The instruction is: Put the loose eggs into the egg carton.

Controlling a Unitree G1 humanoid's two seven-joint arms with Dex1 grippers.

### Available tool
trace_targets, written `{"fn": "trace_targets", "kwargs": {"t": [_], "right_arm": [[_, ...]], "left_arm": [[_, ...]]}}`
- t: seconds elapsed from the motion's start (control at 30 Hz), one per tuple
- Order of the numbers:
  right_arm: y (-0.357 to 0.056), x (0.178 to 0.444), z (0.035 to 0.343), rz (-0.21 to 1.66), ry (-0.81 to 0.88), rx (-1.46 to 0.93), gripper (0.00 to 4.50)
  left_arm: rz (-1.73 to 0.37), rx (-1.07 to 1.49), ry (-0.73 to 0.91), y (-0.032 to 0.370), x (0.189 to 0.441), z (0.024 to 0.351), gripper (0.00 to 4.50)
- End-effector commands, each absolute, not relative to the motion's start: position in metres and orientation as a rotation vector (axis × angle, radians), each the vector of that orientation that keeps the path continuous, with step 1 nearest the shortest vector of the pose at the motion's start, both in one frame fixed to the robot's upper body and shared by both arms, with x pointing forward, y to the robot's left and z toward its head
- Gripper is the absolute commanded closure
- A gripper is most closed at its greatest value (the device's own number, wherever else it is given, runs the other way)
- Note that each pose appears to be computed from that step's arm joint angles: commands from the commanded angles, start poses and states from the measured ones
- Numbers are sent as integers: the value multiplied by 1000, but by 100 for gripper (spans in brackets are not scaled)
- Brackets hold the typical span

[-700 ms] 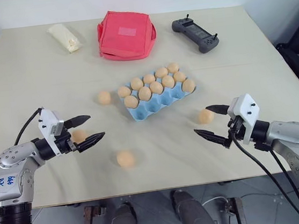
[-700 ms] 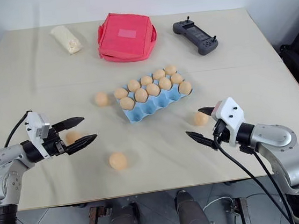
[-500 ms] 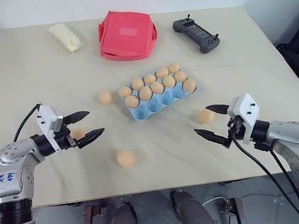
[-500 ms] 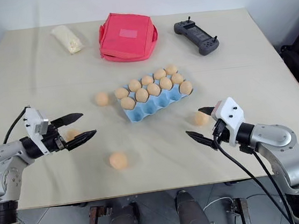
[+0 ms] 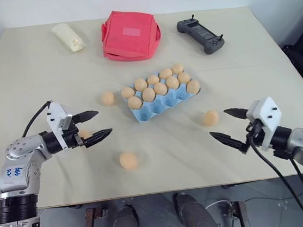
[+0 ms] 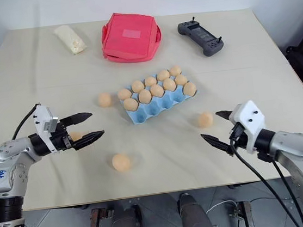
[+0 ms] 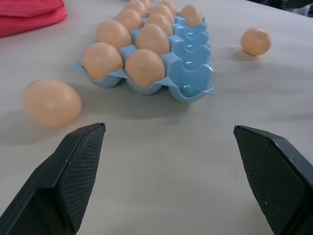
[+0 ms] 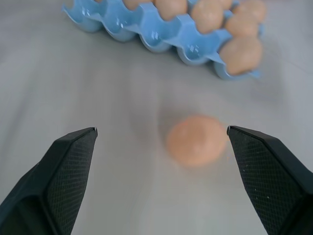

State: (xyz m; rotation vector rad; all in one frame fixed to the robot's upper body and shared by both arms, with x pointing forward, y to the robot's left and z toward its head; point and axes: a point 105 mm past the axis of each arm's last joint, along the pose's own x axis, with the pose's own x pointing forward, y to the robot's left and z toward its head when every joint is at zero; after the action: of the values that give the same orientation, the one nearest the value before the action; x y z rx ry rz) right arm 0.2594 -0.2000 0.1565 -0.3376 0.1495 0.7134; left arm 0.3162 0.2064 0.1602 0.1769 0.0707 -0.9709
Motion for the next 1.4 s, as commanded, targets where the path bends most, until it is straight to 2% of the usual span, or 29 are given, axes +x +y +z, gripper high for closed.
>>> {"fn": "trace_targets", "kwargs": {"t": [0.03,0.33,0.8,0.93,1.27,1.3,1.4], "right_arm": [[-202,254,170,703,114,-369,0],[-210,253,161,657,172,-342,0],[-190,303,155,661,193,-208,0],[-184,319,143,656,256,-112,0],[-175,328,129,669,280,-106,0],[-174,328,129,670,280,-105,43],[-172,329,132,671,268,-119,135]], "left_arm": [[-987,187,49,204,319,167,1],[-1034,184,54,198,319,168,1],[-1105,171,105,200,293,161,1],[-1083,173,103,202,291,160,1],[-1063,169,102,202,284,157,1],[-1062,169,102,202,284,157,0],[-1058,170,101,202,284,157,0]]}}
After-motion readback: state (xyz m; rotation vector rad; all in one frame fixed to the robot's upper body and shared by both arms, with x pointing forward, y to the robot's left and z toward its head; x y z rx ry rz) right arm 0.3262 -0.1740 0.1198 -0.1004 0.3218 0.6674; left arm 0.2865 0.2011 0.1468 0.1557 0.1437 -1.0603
